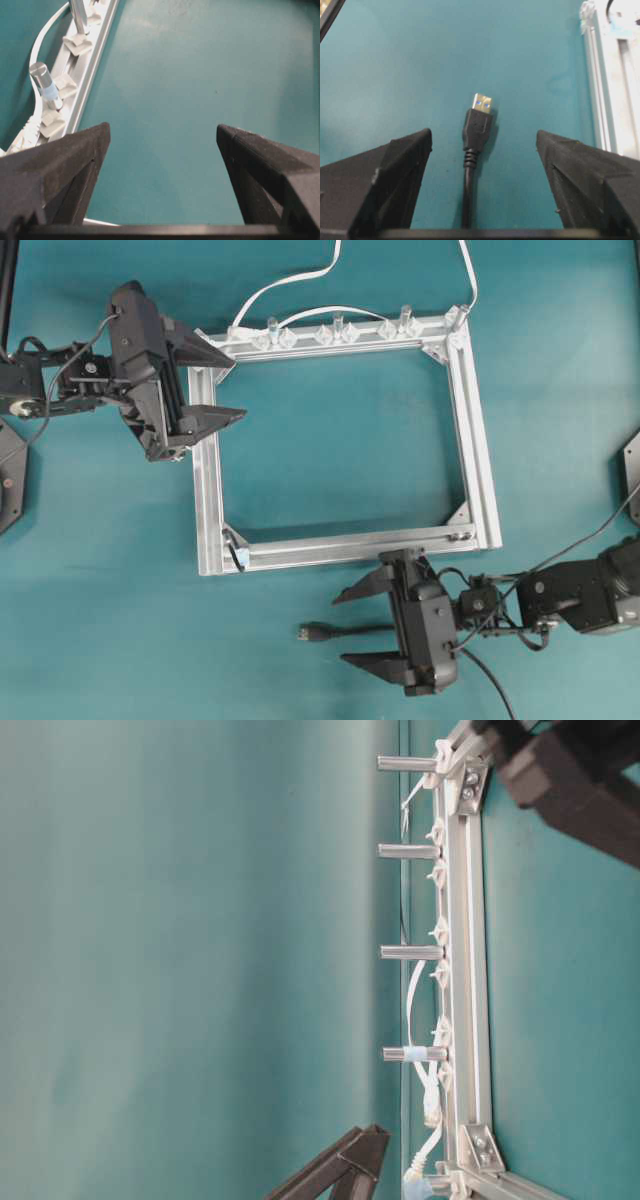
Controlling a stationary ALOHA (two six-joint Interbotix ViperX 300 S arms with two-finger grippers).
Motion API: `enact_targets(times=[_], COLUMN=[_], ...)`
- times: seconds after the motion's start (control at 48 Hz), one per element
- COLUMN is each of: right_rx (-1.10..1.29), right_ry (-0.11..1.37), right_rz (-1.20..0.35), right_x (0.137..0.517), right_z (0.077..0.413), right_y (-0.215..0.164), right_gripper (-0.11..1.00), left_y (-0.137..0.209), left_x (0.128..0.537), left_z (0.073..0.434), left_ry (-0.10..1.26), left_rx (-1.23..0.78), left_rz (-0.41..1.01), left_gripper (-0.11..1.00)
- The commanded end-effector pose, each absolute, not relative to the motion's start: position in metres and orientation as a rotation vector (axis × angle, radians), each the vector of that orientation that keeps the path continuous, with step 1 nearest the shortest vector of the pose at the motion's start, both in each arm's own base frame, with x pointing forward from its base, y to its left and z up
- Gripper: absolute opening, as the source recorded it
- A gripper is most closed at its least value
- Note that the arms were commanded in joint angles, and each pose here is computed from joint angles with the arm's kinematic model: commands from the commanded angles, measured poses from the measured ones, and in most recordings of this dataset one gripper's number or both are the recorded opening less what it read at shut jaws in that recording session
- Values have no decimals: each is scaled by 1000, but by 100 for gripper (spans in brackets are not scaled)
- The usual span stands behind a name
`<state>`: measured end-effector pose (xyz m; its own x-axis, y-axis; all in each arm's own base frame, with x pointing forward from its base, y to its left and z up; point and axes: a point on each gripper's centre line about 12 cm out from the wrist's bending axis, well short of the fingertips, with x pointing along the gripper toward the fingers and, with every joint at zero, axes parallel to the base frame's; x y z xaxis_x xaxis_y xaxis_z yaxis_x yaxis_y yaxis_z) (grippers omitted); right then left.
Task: Insert the wire through the string loop located on the left side.
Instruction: 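Lower the right gripper and grasp the black USB cable behind the plug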
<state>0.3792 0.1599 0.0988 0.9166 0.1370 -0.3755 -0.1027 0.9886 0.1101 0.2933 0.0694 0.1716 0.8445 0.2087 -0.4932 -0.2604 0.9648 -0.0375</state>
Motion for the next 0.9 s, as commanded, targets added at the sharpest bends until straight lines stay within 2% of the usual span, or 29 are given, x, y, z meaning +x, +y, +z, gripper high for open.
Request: enact_targets(times=[0.0, 0.874], right_rx=[101, 93], right_ry=[362, 460], right_rz=[127, 117], right_x=[384, 380], right_z=[109, 82], right_y=[163, 163], right_gripper=[87, 86], left_y=[69, 69], left_x=[295, 294], left_z=[179, 176], left_ry=[482, 492], left_rx=[-92, -93], left_rz=[242, 242], left_gripper=[90, 90])
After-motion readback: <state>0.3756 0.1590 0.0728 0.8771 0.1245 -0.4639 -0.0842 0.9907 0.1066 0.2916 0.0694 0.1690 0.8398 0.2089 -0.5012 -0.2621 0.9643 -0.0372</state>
